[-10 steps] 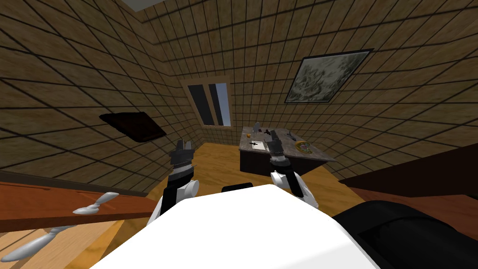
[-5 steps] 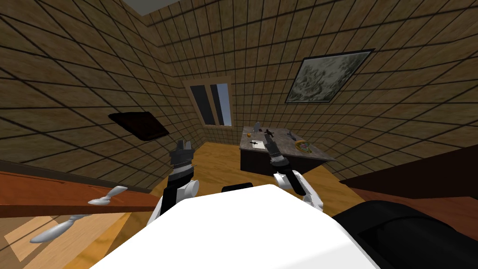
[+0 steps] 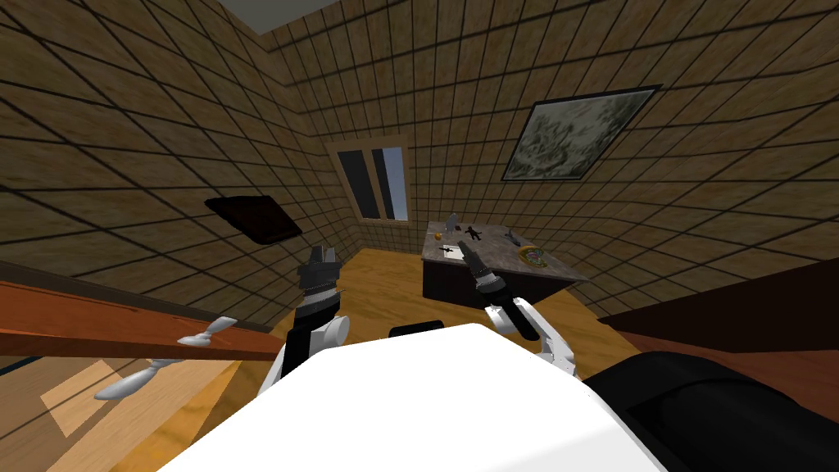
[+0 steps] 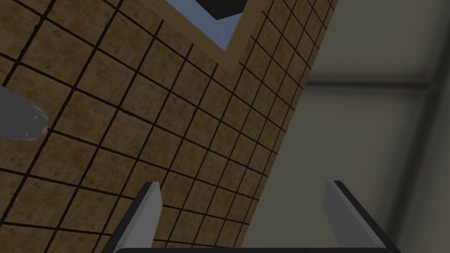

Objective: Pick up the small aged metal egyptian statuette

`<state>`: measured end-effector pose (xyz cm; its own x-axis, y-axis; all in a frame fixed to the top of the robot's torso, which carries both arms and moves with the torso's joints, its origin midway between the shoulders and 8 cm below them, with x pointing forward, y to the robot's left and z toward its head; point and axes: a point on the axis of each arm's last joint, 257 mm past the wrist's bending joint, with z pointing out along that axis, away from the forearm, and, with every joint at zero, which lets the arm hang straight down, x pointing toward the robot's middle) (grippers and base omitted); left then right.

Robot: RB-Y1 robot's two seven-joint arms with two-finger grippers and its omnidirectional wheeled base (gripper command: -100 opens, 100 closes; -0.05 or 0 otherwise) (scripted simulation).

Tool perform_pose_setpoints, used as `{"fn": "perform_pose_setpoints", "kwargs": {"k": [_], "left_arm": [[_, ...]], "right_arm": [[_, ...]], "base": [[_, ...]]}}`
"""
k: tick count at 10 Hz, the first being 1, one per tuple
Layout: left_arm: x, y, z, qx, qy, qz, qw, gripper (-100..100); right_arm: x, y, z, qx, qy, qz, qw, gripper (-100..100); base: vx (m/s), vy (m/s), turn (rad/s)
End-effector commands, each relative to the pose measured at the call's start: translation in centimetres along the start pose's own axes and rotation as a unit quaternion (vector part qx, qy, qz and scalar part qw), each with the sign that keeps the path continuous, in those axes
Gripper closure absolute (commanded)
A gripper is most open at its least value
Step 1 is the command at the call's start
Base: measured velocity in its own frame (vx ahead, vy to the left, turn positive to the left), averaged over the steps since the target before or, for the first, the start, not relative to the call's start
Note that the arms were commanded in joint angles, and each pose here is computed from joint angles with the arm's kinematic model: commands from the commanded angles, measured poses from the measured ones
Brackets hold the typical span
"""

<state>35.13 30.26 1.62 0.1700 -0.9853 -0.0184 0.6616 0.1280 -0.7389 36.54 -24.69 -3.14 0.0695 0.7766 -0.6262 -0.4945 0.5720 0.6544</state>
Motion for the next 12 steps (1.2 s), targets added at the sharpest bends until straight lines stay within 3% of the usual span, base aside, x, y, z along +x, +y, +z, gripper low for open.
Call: {"fn": "perform_pose_setpoints", "kwargs": {"k": [1,2,5,6,9,10,11,12], "left_arm": [[0.0,0.0,0.0,0.0,0.0,0.0,1.0,0],[0.0,0.0,0.0,0.0,0.0,0.0,1.0,0],[0.0,0.0,0.0,0.0,0.0,0.0,1.0,0],[0.0,0.0,0.0,0.0,0.0,0.0,1.0,0],[0.0,0.0,0.0,0.0,0.0,0.0,1.0,0],[0.0,0.0,0.0,0.0,0.0,0.0,1.0,0],[0.0,0.0,0.0,0.0,0.0,0.0,1.0,0],[0.0,0.0,0.0,0.0,0.0,0.0,1.0,0]], "right_arm": [[0.7,-1.9,-0.5,0.021,0.027,-0.025,0.9991,-100],[0.9,-1.9,-0.5,0.018,0.038,-0.032,0.9986,-100],[2.3,-5.2,-1.8,0.053,0.09,-0.08,0.9913,-100],[2.4,-5.2,-1.9,0.05,0.1,-0.087,0.9899,-100],[3.4,-8.9,-3.7,0.085,0.153,-0.138,0.9748,-100],[3.5,-8.9,-3.7,0.081,0.164,-0.146,0.9722,-100],[3.7,-10.8,-4.8,0.1,0.184,-0.166,0.9635,-100],[3.7,-10.8,-4.9,0.096,0.196,-0.175,0.9601,-100]], "base": [[-0.037,0.016,0.051],[-0.03,0.013,0.023],[-0.032,0.016,0.048],[-0.021,0.015,0.032],[-0.022,0.024,0.061],[-0.017,0.019,0.037],[-0.014,0.023,0.088],[-0.009,0.021,0.042]]}}
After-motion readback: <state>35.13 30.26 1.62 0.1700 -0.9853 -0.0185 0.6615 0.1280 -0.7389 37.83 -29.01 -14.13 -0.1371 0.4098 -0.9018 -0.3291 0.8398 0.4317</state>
